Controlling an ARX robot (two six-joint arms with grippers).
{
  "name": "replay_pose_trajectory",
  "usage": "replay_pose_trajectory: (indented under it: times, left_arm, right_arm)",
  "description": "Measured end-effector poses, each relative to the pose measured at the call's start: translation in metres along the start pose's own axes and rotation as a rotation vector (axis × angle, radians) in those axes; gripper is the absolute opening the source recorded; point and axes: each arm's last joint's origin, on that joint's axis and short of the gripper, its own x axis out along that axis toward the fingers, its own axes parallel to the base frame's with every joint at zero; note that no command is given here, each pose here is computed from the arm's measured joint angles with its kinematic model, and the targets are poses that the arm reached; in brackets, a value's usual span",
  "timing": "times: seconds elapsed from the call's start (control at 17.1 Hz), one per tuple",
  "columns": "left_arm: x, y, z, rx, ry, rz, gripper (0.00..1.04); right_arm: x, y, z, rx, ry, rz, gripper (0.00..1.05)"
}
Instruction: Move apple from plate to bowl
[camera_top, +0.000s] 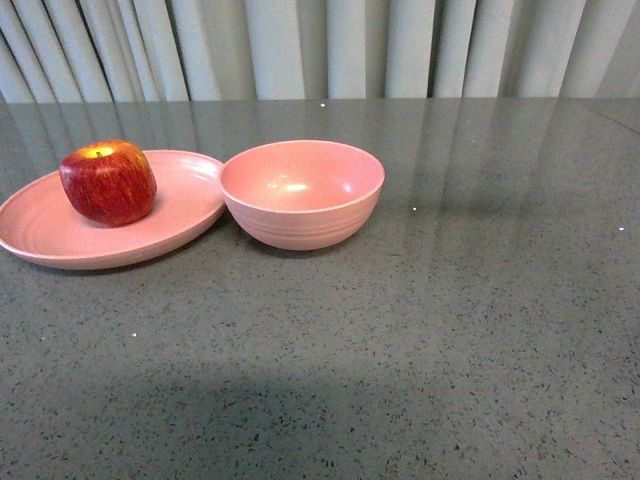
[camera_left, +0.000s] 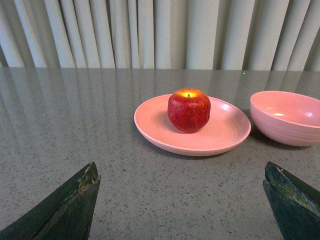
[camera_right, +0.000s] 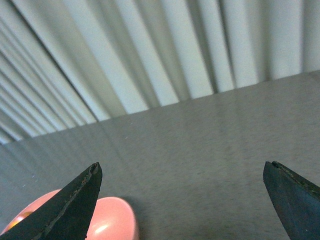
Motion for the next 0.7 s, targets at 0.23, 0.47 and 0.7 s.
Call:
replay_pose_trajectory:
  times: [0.23,0.47,0.7]
  left_arm:
    - [0.000,0.000,0.000,0.000,0.000,0.000,0.98]
    - [0.000,0.000,0.000,0.000,0.000,0.000,0.98]
    - [0.000,0.000,0.000,0.000,0.000,0.000,0.98]
  right_arm:
    - [-0.070,-0.047,-0.022,-0.029,-0.095,-0.124,0.98]
    - [-0.121,-0.065,-0.046,-0.049,-0.112,-0.169,0.98]
    - [-0.152,-0.068,-0.059,-0.155,-0.138,-0.199,0.83]
